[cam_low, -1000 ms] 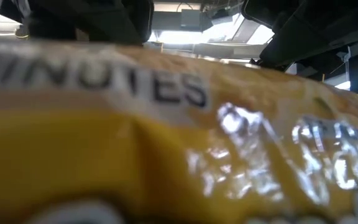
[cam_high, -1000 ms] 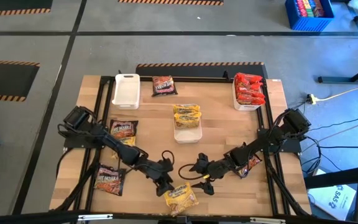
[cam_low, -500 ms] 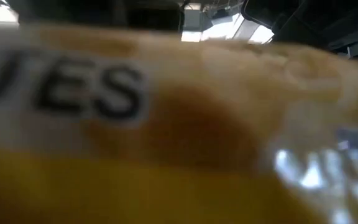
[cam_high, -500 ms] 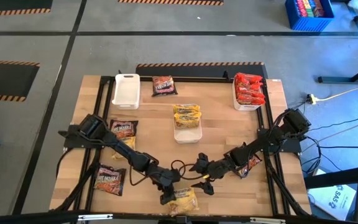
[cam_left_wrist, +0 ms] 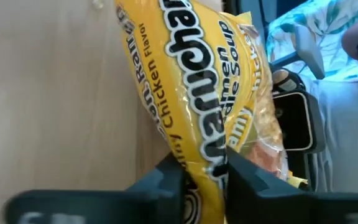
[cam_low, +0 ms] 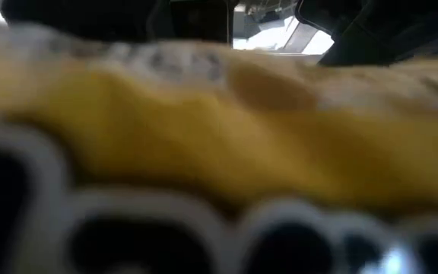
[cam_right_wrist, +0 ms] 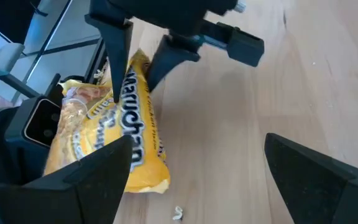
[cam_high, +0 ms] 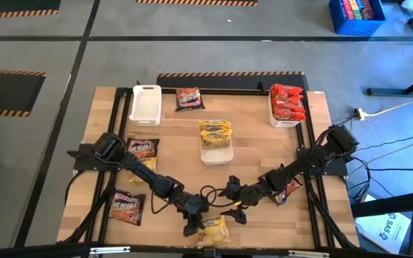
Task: Sort Maruchan noodles
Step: Put the yellow noodle pack into the white middle bin
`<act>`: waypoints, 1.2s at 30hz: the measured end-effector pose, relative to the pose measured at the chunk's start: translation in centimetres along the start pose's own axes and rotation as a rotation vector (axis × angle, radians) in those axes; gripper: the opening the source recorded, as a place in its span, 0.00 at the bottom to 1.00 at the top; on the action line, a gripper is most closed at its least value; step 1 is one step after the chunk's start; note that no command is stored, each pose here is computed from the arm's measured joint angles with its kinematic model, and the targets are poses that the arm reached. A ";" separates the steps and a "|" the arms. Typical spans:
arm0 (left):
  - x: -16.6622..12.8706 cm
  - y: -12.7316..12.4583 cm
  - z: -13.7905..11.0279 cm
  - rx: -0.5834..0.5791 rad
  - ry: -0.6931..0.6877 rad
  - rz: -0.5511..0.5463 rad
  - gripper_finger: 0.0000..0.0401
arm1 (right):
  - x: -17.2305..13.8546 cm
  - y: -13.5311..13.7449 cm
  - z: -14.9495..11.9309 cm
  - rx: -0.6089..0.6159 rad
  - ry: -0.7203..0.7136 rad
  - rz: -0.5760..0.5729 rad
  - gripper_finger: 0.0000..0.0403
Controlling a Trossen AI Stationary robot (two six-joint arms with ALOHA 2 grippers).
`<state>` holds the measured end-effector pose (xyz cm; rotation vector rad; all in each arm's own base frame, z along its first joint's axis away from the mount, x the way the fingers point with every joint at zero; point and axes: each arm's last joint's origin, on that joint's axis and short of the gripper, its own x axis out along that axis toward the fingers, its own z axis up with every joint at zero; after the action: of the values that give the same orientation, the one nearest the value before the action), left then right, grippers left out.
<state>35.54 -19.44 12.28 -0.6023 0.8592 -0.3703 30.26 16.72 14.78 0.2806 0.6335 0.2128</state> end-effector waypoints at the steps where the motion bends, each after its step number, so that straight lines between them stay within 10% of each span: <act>1: 0.0 -0.1 0.0 0.011 -0.006 -0.002 0.13 | -0.1 0.0 0.0 -0.001 0.004 0.006 0.86; 36: -6.7 -1.9 3.7 0.509 -0.218 0.612 0.00 | -6.6 0.7 9.0 -0.210 -0.156 -0.057 0.86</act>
<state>34.26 -16.11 19.31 0.1037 0.6622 0.0428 30.45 13.82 25.56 0.0761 0.4598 0.1991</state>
